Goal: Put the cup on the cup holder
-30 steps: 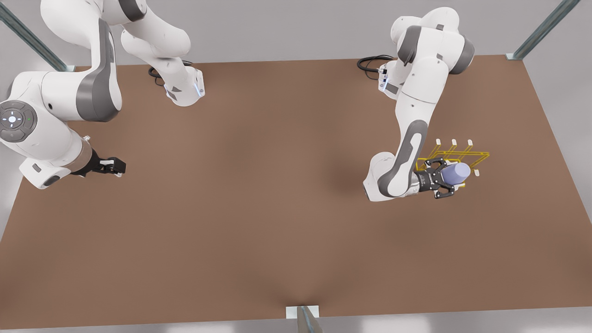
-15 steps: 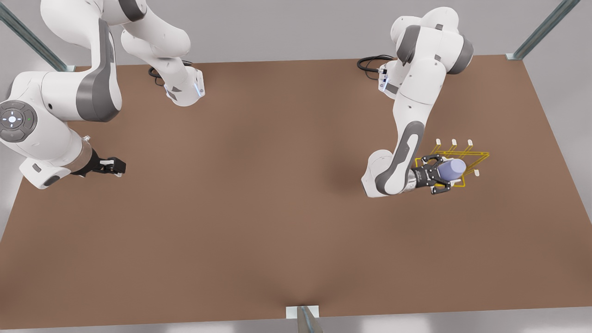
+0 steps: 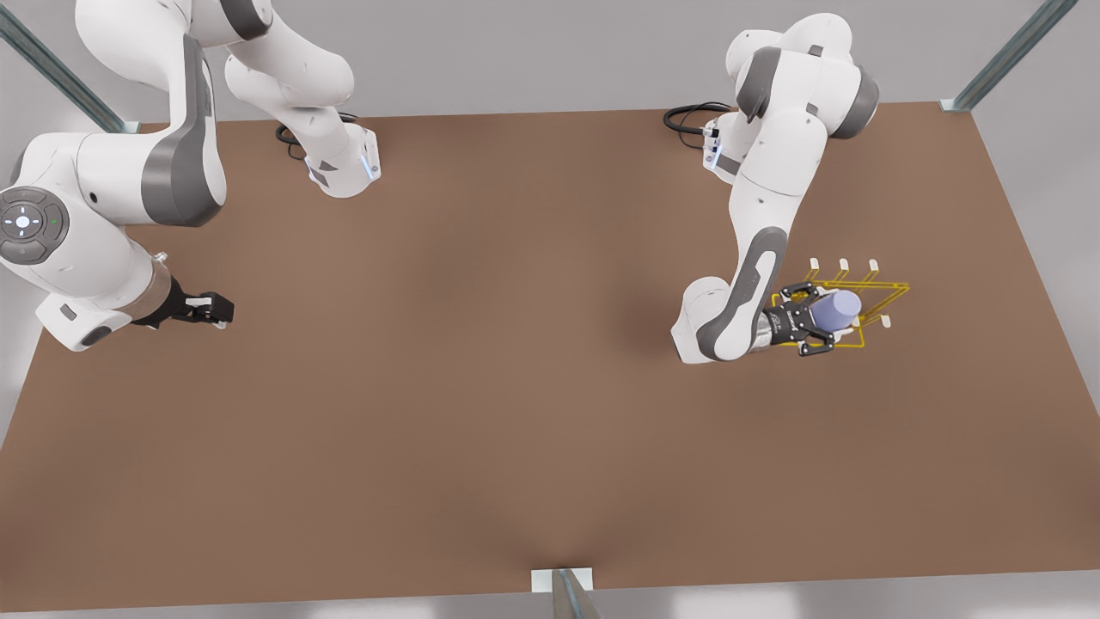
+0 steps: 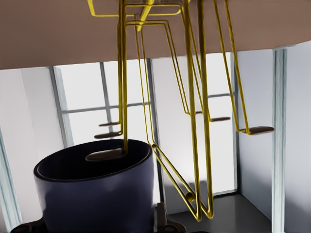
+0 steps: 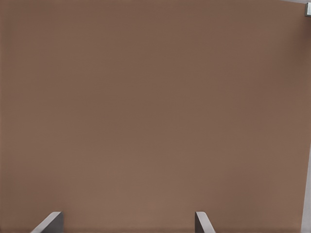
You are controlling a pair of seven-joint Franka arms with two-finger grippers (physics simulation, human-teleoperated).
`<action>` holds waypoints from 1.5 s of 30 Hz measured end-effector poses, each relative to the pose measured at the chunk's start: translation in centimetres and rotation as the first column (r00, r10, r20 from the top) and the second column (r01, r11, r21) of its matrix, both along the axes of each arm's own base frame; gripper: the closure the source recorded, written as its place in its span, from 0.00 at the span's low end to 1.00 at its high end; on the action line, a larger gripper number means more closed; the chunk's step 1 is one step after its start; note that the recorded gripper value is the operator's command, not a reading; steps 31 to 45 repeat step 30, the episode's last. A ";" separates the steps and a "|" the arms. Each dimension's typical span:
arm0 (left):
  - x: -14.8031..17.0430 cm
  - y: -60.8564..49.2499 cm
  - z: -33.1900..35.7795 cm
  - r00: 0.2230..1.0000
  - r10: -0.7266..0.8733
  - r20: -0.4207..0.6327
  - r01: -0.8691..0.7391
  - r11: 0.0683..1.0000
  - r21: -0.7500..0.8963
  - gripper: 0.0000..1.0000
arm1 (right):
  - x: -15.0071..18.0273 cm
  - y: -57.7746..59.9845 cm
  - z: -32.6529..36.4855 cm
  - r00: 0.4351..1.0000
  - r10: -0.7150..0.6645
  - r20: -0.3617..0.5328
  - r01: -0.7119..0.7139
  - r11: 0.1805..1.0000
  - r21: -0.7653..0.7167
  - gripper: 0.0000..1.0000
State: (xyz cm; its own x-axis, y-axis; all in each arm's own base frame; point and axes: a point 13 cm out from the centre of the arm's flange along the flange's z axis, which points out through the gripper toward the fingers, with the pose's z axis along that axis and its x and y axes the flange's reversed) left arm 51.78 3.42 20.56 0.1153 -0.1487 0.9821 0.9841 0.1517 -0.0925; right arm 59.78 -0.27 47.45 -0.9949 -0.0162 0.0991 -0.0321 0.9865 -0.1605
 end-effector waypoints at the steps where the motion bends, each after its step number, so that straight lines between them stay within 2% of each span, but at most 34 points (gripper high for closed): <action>1: -0.1 0.0 -0.2 1.000 0.000 0.000 0.000 1.000 0.002 0.00 | 0.0 0.0 0.0 1.000 0.000 0.000 0.000 1.000 0.000 0.00; 6: -0.3 -0.4 -0.7 1.000 -0.009 0.002 0.009 1.000 0.008 0.00 | 0.0 0.0 0.0 1.000 0.000 0.000 0.000 1.000 0.000 0.00; 8: 0.7 -1.2 0.1 0.999 -0.012 0.040 0.012 1.000 -0.005 0.00 | 0.0 0.0 0.0 1.000 0.000 0.000 0.000 1.000 0.000 0.00; 10: 5.0 -3.8 5.0 0.979 0.003 0.202 0.015 0.996 -0.087 0.00 | 0.0 0.0 0.0 1.000 0.000 0.000 0.000 1.000 0.000 0.00; 12: 9.0 -7.4 13.6 0.899 0.125 0.420 0.007 0.954 -0.298 0.00 | 0.0 0.0 0.0 1.000 0.000 0.000 0.000 1.000 0.000 0.00; 13: 10.3 -8.1 17.1 0.838 0.252 0.484 -0.007 0.892 -0.451 0.00 | 0.0 0.0 0.0 1.000 0.000 0.000 0.000 1.000 0.000 0.00; 14: 10.9 -7.7 18.3 0.778 0.411 0.475 -0.040 0.787 -0.615 0.00 | 0.0 0.0 0.0 1.000 0.000 0.000 0.000 1.000 0.000 0.00; 16: 11.7 -7.0 17.8 0.633 0.692 0.347 -0.078 0.504 -0.860 0.00 | 0.1 0.3 -0.3 1.000 0.004 -0.005 -0.004 1.000 0.003 0.00; 18: 11.5 -7.4 24.2 0.490 0.827 0.276 0.018 0.307 -0.951 0.00 | 0.4 0.1 -2.0 0.999 0.000 -0.033 0.000 1.000 0.010 0.00; 20: 6.9 -7.4 30.5 0.406 0.886 0.223 0.075 0.211 -0.975 0.00 | 0.5 -0.1 -2.5 0.999 -0.003 -0.042 0.004 1.000 0.013 0.00; 22: 4.1 -8.3 31.2 0.363 0.914 0.181 0.081 0.162 -0.983 0.00 | 0.6 -0.1 -3.2 0.998 -0.002 -0.055 0.002 1.000 0.014 0.00; 30: 4.3 -10.2 31.7 0.213 0.968 0.134 0.133 0.107 -0.985 0.00 | 0.5 0.0 -4.3 0.997 -0.003 -0.076 0.005 1.000 0.023 0.00; 45: 4.3 -10.2 31.7 0.213 0.968 0.134 0.133 0.107 -0.985 0.00 | 0.5 0.0 -4.3 0.997 -0.003 -0.076 0.005 1.000 0.023 0.00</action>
